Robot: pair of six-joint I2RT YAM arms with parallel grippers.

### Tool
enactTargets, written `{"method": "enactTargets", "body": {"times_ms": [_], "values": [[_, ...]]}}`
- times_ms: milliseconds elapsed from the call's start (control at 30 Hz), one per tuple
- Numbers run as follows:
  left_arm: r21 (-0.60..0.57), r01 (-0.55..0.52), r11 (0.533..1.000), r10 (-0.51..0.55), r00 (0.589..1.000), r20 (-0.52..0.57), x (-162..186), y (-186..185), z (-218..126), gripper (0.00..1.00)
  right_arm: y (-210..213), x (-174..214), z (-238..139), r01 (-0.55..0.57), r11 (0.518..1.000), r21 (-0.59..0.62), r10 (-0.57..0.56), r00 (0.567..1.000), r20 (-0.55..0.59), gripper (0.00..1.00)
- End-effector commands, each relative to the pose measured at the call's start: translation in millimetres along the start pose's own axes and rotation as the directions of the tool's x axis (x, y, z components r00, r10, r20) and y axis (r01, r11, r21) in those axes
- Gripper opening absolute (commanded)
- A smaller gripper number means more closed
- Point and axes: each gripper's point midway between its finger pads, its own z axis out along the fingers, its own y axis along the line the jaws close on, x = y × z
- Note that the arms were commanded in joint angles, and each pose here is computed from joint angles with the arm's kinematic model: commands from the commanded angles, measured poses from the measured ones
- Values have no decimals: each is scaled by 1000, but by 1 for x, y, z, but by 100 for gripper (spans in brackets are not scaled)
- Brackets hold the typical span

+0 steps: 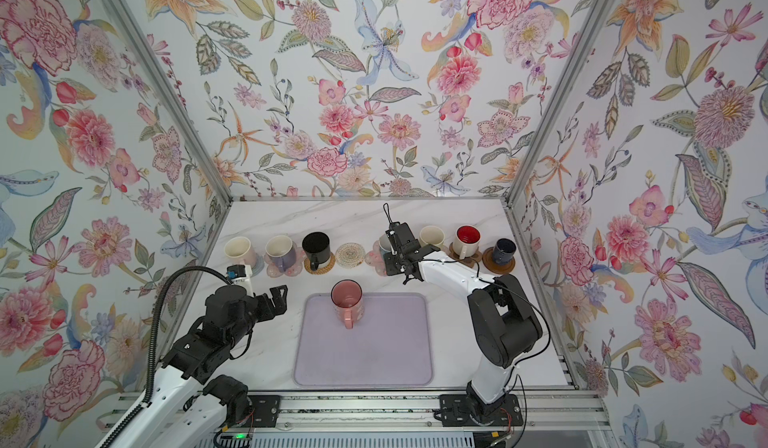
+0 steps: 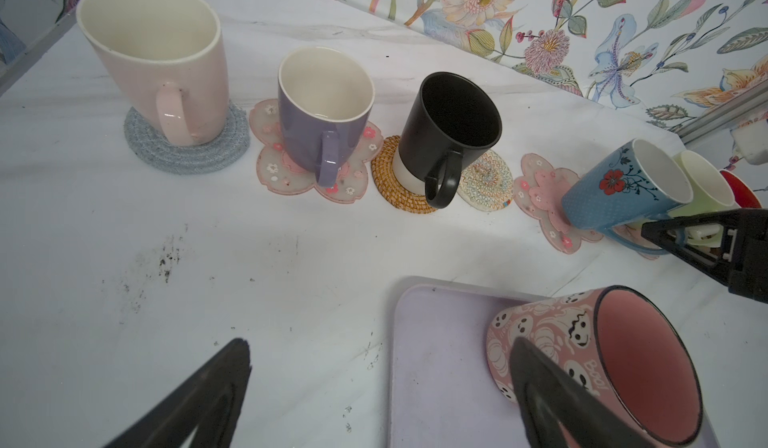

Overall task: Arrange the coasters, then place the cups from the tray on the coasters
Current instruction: 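Lower the blue-handled mug onto the pink flower coaster and release it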

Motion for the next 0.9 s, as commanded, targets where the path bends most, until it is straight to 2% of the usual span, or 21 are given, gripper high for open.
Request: {"method": "enactTargets", "body": {"times_ms": [0,867], "values": [[-37,1,999,-2,1000,-1,3,8,3,99,8,-39,-7,5,999,-33,-1,992,124,0],[-31,5,1000,-4,1000,4,2,7,1,99,7,-39,14,-2,999,-36,6,993,120,0]]}}
